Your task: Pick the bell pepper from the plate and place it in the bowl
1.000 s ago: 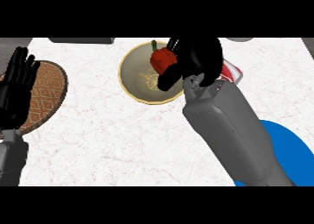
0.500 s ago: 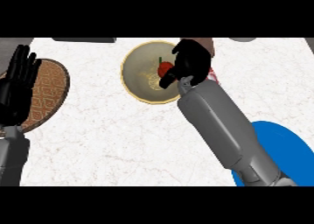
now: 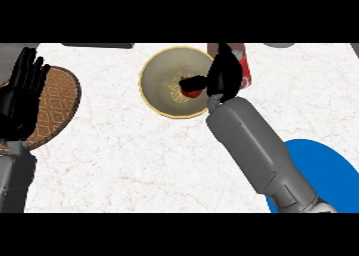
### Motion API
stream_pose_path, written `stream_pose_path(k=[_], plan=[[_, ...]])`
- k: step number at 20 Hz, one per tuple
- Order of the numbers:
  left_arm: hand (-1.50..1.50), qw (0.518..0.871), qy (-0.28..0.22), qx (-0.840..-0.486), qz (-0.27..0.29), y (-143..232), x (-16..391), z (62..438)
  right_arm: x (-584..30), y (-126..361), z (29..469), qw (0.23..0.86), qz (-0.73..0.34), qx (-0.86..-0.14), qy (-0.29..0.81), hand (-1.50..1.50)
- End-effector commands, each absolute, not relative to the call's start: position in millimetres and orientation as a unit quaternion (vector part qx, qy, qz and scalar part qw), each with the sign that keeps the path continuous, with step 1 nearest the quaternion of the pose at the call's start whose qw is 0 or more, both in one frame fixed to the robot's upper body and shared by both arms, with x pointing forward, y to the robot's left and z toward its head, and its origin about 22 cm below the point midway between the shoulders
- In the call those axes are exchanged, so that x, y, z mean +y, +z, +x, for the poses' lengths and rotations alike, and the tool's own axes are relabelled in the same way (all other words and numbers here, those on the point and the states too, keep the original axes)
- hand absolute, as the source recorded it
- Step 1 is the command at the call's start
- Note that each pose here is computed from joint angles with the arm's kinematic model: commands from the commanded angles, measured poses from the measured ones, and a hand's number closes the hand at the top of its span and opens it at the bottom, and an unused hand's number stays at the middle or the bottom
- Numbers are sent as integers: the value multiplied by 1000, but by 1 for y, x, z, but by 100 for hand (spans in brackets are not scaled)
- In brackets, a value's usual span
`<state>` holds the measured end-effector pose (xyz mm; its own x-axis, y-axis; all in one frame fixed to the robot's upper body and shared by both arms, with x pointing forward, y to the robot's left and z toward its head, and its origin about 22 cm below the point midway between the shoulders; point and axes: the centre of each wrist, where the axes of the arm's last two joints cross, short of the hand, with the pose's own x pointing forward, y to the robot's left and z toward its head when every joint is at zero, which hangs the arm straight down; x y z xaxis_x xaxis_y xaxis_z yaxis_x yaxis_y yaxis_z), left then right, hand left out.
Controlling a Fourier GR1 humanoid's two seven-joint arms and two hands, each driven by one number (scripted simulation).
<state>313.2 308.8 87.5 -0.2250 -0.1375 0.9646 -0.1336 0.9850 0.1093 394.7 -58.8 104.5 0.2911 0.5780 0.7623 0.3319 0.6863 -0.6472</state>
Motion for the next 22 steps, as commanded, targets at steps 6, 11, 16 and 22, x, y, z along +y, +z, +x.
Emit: stream_pose_path(k=[6, 11, 16, 22], plan=[[0, 619, 12, -777, 113, 81, 330, 303, -89, 110, 400, 639, -420, -638, -91, -150], [0, 624, 22, -771, 125, 92, 339, 292, -123, 108, 370, 642, -412, -632, -138, -150], [0, 620, 23, -776, 114, 80, 327, 283, -189, 85, 321, 623, -415, -643, -162, -150], [0, 620, 26, -776, 111, 80, 328, 290, -232, 72, 242, 627, -395, -652, -161, -150]])
